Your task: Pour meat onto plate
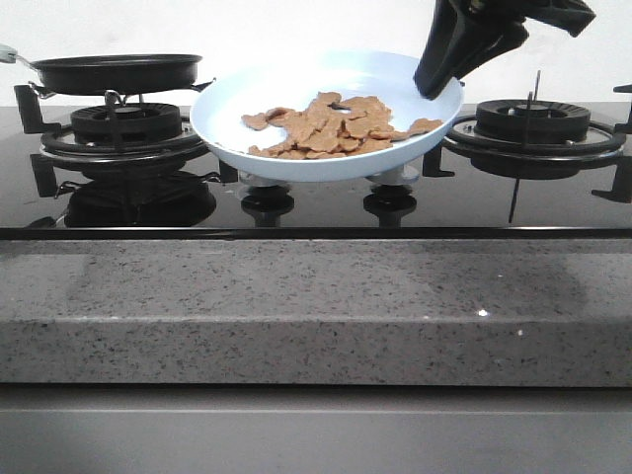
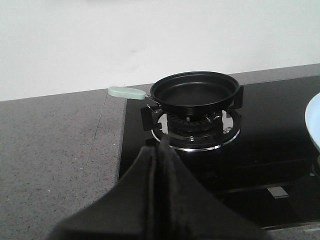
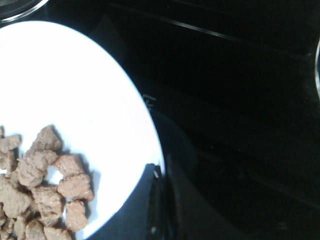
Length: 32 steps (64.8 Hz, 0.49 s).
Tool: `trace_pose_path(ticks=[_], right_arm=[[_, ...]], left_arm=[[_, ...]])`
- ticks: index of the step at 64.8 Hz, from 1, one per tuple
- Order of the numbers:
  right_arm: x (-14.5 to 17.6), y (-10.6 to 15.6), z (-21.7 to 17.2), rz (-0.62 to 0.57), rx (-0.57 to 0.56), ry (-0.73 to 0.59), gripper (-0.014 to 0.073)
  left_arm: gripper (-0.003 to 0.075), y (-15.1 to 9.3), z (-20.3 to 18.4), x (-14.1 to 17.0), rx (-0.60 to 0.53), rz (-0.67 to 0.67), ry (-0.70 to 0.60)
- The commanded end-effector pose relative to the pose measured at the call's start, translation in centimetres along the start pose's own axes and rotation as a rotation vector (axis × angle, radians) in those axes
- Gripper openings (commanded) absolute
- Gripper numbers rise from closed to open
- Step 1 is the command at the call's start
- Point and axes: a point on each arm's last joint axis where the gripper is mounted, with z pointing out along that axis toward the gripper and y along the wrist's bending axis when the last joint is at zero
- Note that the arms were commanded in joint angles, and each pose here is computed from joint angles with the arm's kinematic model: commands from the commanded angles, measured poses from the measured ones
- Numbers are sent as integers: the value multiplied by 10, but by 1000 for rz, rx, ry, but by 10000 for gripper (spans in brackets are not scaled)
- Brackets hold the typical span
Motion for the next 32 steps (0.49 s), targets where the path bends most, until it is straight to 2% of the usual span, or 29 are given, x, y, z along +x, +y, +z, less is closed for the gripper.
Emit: trace_pose_path(ticks=[1,32], right_arm=[[-14,9,-25,-3,-22,-127,-59],[-19,9,-26,-4,-18,-164,-59]], left_arm=[[-20,1,-2,-16,-1,-17,-111],[-20,1,-2,-16,-1,-17,-111]])
